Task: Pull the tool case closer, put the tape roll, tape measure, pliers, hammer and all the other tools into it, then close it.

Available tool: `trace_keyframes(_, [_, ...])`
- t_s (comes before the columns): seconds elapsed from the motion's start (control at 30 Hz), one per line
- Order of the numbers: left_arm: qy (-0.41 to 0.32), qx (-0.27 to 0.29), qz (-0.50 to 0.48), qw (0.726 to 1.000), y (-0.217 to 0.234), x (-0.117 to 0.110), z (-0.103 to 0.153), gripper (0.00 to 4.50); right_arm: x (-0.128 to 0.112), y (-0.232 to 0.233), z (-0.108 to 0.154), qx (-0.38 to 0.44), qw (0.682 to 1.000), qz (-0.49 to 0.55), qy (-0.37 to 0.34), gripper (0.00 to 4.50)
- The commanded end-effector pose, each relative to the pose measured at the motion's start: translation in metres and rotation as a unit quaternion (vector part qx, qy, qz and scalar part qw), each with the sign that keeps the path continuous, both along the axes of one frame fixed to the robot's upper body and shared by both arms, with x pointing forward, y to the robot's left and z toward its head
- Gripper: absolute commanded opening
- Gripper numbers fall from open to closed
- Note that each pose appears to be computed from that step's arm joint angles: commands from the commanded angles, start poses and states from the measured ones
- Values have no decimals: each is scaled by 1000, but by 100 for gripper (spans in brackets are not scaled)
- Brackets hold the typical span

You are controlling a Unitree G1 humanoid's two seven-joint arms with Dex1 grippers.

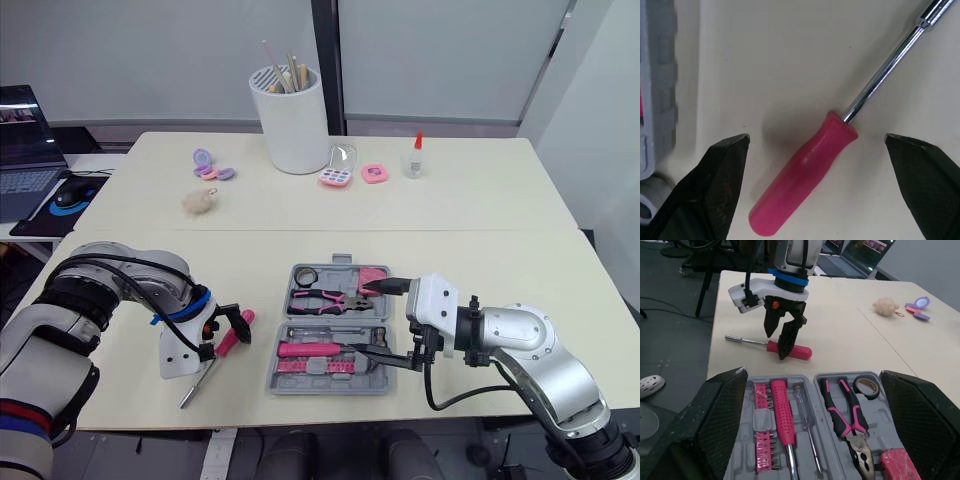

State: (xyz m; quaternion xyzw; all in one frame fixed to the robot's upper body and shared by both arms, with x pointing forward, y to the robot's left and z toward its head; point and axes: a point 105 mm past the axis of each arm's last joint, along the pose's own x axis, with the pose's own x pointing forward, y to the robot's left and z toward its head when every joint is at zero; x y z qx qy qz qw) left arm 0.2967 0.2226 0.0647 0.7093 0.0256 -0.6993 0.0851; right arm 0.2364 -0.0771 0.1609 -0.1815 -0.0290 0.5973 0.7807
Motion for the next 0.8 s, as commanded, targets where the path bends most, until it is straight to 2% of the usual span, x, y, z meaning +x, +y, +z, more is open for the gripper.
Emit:
trace_keyframes(0.03, [-2, 8, -21, 1000, 1, -1, -2, 450, -3, -2, 10, 1, 1000, -3, -25, 448])
trace_keyframes(0.13, [-2, 17, -26, 1000, 4, -1, -8, 450, -2, -3, 7, -2, 1000, -8, -24, 448])
trace_keyframes(0.23, [-17, 26, -27, 999, 7, 4, -12, 391, -3, -3, 6, 0, 1000, -9, -21, 450])
trace_keyframes(0.47, [-62, 33, -30, 997, 6, 25, -13, 172, -3, -4, 3, -4, 1000, -11, -18, 450])
trace_keyframes(0.6, [-45, 13, -33, 998, -1, 22, -14, 57, -3, -4, 3, -4, 1000, -11, -19, 450])
trace_keyframes(0.8, [-22, -1, -21, 1000, 2, 13, -16, 54, -2, -4, 1, -5, 1000, -10, -18, 450])
